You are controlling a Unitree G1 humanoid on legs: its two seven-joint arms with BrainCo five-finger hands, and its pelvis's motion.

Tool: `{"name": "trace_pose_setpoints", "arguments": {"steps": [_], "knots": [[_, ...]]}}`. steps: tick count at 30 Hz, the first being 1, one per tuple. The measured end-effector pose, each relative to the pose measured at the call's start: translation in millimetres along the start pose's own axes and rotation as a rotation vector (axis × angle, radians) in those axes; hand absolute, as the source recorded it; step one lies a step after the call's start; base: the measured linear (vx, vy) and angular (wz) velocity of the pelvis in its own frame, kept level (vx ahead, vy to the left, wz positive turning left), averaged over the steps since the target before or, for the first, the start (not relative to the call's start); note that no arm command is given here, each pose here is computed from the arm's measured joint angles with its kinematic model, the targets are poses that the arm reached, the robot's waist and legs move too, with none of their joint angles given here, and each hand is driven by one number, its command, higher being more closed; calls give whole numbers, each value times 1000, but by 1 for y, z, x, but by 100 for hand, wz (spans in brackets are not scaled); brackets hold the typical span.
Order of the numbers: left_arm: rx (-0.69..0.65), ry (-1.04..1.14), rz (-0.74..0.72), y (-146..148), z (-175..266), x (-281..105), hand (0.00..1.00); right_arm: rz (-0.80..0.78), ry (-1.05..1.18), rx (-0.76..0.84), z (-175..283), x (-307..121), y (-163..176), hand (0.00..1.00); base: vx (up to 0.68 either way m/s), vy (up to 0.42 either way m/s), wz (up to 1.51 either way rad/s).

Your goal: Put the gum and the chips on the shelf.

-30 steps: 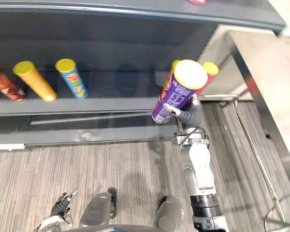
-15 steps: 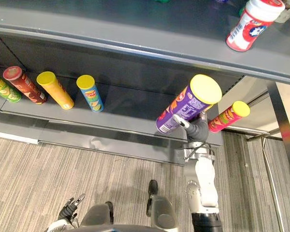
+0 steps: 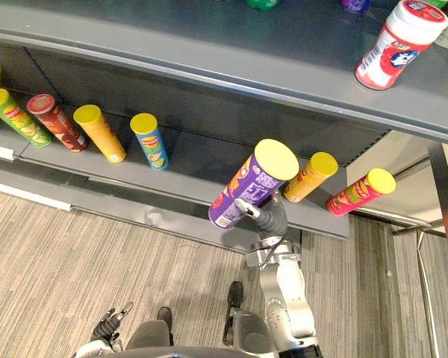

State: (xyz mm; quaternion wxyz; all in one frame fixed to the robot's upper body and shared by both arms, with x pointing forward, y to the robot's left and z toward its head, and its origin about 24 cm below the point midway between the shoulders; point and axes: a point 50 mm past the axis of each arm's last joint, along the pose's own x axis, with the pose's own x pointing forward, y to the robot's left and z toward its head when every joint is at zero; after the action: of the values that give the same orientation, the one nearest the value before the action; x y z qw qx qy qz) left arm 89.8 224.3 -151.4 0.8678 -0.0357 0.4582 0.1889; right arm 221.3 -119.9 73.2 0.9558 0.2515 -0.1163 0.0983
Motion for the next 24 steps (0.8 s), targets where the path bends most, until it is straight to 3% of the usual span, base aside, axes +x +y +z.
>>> {"name": "trace_pose_setpoints", "arguments": {"steps": [10,16,24], "knots": [[46,-96,-2,-22,28,7,0,81,97,-40,-27,7,26,100,-47,7,-3],[44,-174,-63,-52,49,6,0,72,116,-190,-39,41,28,100,-12,31,16],[11,-326,-80,-68,85,3,0,-103,-106,-343,9,117,24,100,-92,15,28]]}}
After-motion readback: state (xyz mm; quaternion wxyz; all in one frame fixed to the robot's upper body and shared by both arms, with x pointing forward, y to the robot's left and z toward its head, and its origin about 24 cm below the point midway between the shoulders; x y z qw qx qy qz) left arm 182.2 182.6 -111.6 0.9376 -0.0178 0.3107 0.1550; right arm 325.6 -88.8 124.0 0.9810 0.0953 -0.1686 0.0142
